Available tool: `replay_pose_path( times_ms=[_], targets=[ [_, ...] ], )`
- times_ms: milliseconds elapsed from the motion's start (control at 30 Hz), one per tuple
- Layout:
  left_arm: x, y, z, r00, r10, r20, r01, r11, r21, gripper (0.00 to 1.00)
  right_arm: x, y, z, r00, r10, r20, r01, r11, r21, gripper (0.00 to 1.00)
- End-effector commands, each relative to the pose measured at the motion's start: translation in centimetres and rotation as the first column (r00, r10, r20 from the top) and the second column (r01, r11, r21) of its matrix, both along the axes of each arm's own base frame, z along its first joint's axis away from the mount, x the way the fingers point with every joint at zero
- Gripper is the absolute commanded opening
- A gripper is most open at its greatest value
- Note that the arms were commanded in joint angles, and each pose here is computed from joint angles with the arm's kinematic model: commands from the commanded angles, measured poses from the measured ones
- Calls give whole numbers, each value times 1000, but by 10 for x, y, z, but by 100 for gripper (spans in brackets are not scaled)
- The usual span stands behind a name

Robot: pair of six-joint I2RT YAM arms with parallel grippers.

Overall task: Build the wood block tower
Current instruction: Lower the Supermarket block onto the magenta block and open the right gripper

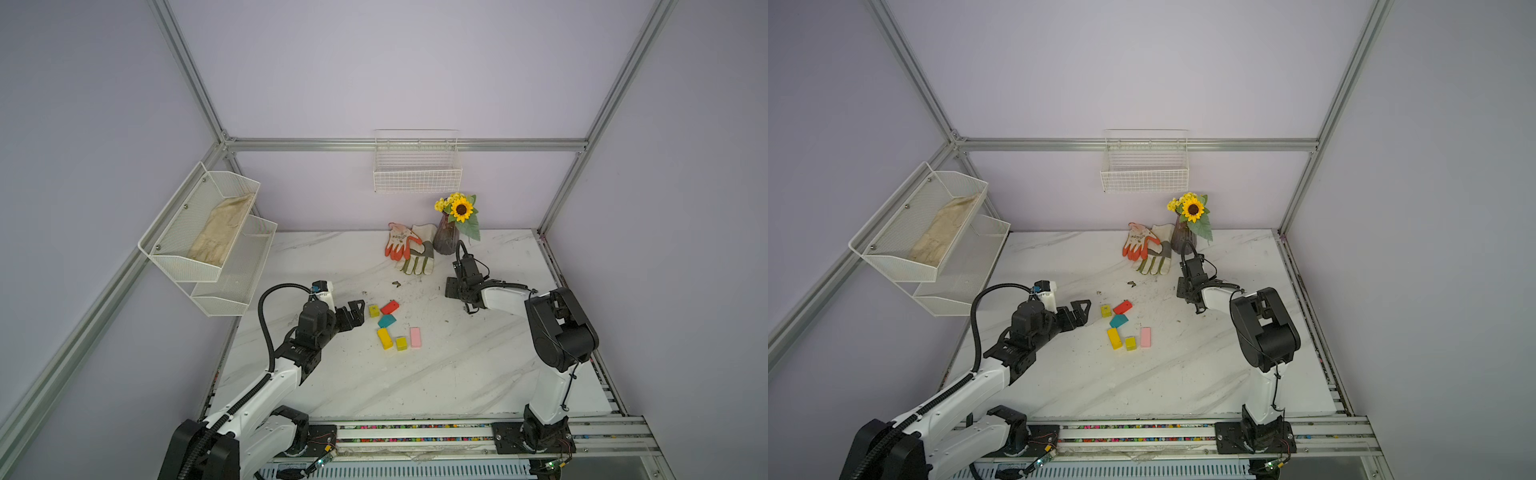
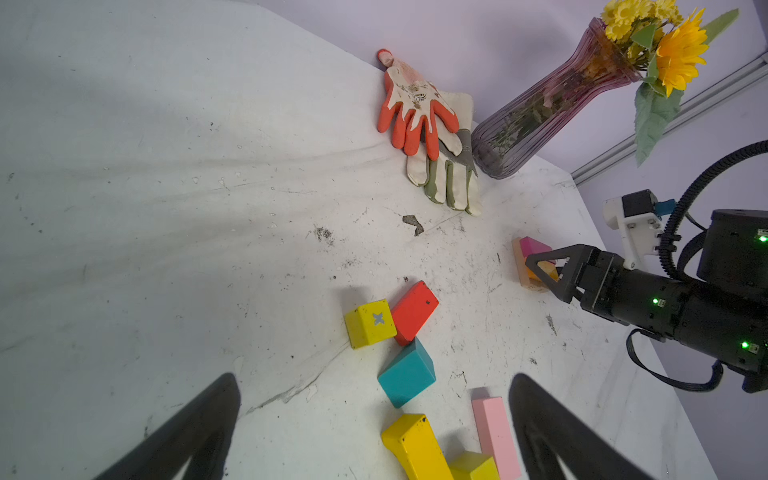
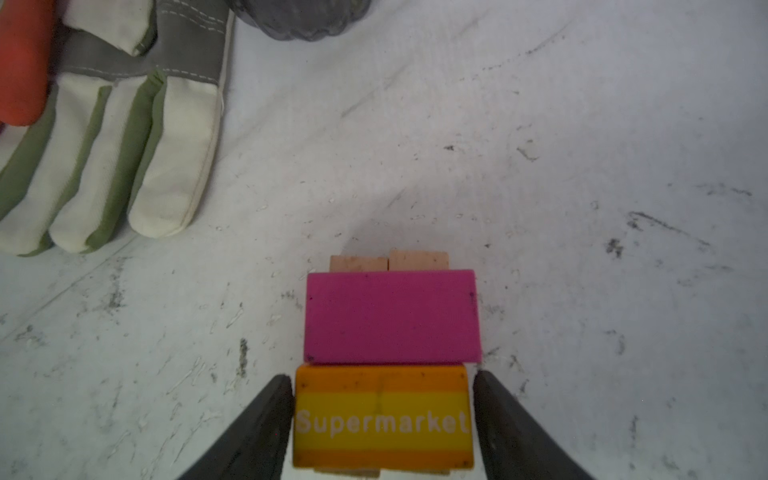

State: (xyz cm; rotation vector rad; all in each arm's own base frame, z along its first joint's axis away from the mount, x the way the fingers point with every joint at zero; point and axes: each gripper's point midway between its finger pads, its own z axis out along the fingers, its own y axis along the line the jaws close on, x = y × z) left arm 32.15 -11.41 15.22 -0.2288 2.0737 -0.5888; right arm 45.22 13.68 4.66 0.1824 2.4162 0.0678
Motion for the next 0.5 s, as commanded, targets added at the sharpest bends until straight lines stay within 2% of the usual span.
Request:
replay_pose_path(
  times_ms=[0, 467],
  targets=[
    [16, -8, 48, 993, -18, 114, 21, 1000, -20, 100, 6, -3, 4, 1000, -20, 17, 20, 1000, -3, 71],
    [15, -9, 50, 993, -23, 117, 26, 999, -24, 100, 7, -6, 2, 999, -32, 13, 32, 999, -10, 67]
  ],
)
